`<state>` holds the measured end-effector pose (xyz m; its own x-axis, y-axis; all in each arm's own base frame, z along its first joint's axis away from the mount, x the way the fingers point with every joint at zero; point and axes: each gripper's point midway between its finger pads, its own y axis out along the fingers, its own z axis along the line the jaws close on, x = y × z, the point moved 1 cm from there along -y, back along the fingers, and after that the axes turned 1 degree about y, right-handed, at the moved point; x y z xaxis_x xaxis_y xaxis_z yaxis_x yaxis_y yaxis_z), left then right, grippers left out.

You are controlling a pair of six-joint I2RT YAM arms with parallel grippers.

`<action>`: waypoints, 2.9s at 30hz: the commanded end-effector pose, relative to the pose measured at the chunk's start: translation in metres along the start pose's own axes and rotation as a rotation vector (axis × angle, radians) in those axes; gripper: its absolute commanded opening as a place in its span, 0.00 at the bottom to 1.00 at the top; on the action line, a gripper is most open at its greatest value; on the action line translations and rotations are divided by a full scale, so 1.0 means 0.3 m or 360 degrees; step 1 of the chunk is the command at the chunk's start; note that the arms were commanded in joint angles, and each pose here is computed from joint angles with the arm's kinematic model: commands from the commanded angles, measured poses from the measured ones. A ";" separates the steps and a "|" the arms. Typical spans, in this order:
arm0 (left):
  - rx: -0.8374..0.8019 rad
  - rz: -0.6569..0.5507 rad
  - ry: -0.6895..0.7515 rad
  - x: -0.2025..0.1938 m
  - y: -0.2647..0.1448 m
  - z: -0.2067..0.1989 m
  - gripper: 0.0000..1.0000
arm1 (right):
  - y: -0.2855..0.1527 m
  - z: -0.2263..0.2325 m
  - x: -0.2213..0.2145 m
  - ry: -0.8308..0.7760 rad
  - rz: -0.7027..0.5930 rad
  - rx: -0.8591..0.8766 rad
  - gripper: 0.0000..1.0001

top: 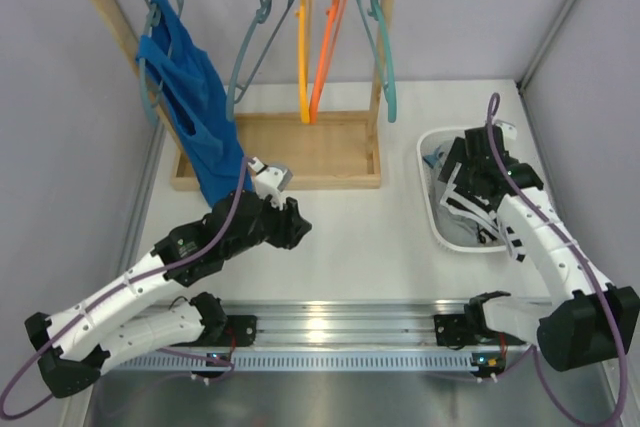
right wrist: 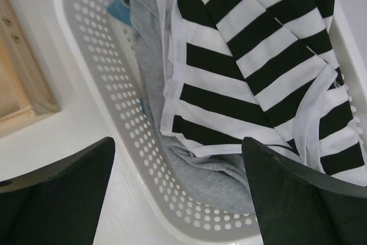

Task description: Place the tank top on the hanger

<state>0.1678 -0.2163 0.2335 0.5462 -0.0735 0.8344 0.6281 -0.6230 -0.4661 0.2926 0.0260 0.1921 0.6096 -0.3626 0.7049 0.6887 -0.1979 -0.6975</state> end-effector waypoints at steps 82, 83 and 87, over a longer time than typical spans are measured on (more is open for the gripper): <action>-0.0840 -0.0796 -0.0332 0.197 0.105 -0.267 0.59 | -0.753 0.504 0.242 0.0185 -0.0252 0.1108 0.00; -0.0891 -0.0791 -0.0338 0.201 0.110 -0.286 0.59 | -0.760 0.507 0.242 0.0190 -0.0247 0.1125 0.00; -0.1114 -0.0908 -0.0372 0.264 0.111 -0.360 0.59 | -0.776 0.509 0.227 0.0177 -0.0215 0.1164 0.00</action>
<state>0.1850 -0.3155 0.2353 0.4950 0.3160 0.8094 0.5164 -0.8562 0.0184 0.2416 0.1827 0.3955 0.5118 -0.4366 0.7399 0.8545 0.3476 -0.3860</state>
